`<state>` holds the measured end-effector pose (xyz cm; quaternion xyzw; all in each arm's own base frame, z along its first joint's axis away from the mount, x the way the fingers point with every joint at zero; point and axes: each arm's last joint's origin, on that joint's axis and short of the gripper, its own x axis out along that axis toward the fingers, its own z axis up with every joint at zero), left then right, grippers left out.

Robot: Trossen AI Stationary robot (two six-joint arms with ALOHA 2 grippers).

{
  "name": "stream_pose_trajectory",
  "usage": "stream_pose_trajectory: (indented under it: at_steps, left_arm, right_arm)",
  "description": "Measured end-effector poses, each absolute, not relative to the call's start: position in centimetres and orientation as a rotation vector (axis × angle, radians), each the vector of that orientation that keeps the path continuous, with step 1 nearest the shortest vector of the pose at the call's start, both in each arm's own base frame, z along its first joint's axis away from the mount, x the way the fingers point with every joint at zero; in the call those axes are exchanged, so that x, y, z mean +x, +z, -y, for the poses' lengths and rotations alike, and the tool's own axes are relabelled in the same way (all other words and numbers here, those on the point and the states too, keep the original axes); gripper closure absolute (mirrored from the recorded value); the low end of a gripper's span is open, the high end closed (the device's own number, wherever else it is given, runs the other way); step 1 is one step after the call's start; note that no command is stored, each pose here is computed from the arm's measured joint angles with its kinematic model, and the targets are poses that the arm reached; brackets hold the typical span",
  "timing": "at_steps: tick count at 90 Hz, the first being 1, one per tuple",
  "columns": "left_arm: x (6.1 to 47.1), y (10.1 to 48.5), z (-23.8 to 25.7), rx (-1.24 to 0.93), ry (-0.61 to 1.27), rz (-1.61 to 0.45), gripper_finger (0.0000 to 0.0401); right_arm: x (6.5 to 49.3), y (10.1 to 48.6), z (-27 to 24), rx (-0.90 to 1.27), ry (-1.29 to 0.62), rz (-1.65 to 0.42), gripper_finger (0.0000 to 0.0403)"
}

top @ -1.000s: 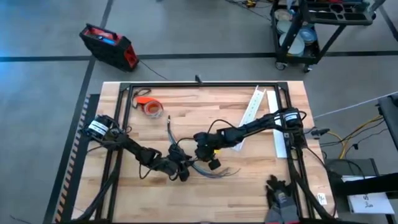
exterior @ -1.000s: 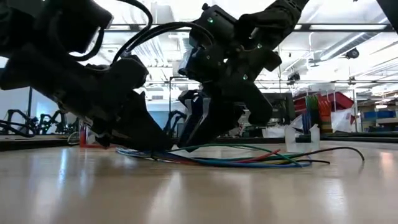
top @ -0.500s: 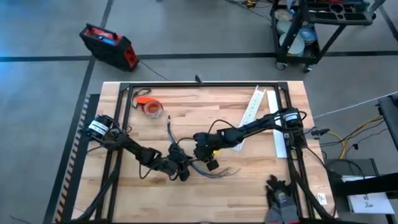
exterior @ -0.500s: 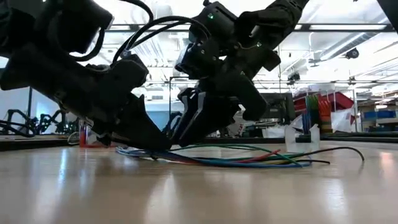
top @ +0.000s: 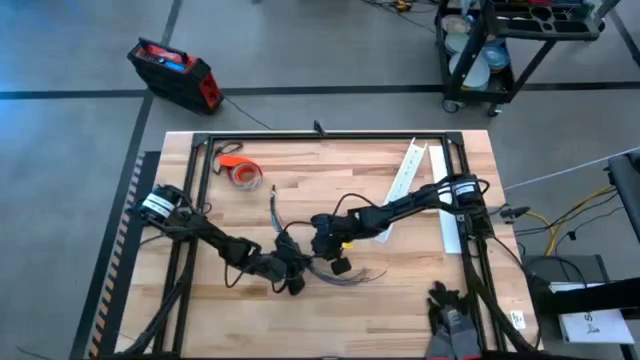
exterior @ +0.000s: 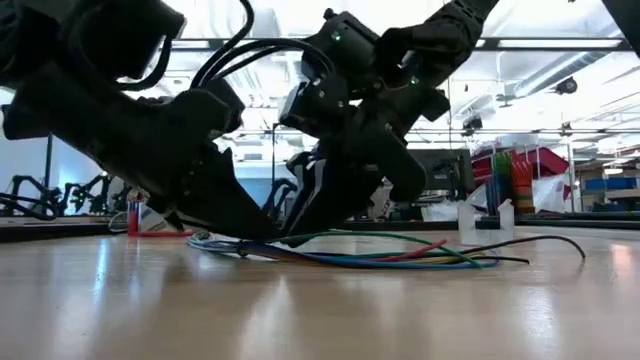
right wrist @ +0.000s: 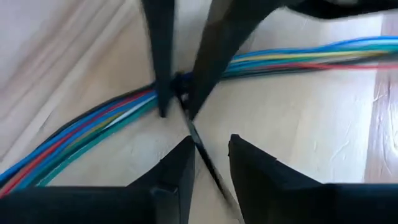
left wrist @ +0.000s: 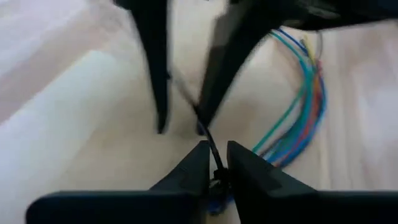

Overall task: Ziptie cables
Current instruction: Wrap the cables together using a black zip tie

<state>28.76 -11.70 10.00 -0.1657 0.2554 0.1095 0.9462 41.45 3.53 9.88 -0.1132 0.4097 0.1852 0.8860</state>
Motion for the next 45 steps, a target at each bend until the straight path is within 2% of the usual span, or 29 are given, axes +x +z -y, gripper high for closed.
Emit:
stream_pose_trajectory:
  at_steps: [45]
  left_arm:
    - [28.1,10.28,11.19,-0.482,0.262,-0.54,0.0313]
  right_arm:
    - [42.17,10.75,-3.49,-0.231,0.4,-0.821,0.0263]
